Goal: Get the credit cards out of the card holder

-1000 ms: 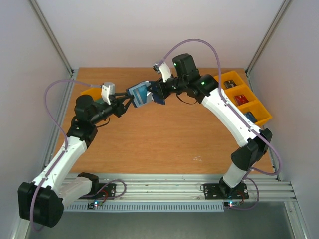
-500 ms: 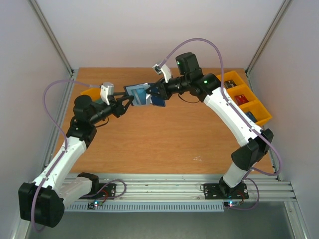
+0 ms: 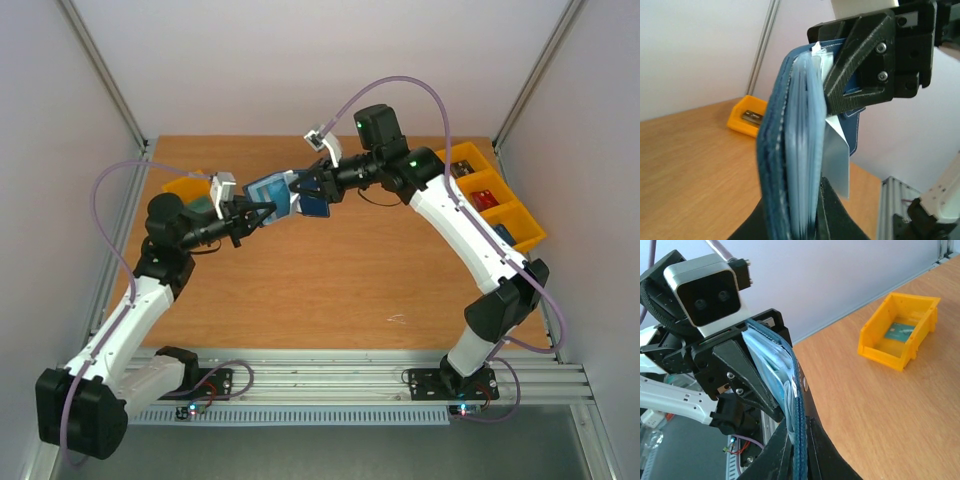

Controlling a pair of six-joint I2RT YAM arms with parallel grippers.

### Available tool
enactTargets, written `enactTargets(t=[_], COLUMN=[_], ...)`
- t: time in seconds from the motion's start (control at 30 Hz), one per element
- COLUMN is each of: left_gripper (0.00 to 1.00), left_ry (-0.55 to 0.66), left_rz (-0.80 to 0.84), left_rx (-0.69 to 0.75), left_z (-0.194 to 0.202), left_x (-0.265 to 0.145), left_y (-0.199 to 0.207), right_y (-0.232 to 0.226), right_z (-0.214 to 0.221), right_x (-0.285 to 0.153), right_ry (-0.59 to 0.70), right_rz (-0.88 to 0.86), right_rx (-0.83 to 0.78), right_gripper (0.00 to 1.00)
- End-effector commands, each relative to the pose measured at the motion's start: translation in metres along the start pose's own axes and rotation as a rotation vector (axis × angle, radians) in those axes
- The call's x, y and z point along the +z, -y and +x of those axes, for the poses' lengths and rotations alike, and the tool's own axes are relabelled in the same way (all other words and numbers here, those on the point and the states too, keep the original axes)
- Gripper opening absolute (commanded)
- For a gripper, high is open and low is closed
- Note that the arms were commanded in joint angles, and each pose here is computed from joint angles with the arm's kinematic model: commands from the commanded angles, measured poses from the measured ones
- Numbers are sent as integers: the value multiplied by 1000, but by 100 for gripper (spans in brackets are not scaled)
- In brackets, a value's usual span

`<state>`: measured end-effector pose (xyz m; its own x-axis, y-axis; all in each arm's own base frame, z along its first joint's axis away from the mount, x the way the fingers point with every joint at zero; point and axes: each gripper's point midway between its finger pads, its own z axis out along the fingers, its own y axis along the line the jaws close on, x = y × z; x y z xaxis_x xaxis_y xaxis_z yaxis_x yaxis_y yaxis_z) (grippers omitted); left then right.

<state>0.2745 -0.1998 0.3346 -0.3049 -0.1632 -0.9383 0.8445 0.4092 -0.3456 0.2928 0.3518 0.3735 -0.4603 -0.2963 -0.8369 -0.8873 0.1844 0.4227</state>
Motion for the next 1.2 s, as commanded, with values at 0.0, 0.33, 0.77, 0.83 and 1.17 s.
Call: enactTargets(t=[0.0, 0.33, 0.77, 0.83, 1.17], left_gripper=[0, 0, 0, 0, 0], left_ry=[33, -289, -634, -591, -361], left_rz=[-3, -586, -770, -744, -677], left_rx=[40, 411, 927, 811, 342], left_z=[-9, 47, 48, 49, 40], left_x=[-3, -26, -47, -42, -22], left_y=[3, -90, -130, -122, -96], right_y=[-20, 127, -12, -20, -2], right_z=[-11, 27, 0, -6, -11], right_x=[-15, -76, 21, 30, 55], right_ry=[39, -41, 71, 96, 135], right_rz=[-29, 753, 36, -35, -70], right_rx=[-42, 235, 28, 47, 174], right_gripper=[8, 28, 30, 29, 17])
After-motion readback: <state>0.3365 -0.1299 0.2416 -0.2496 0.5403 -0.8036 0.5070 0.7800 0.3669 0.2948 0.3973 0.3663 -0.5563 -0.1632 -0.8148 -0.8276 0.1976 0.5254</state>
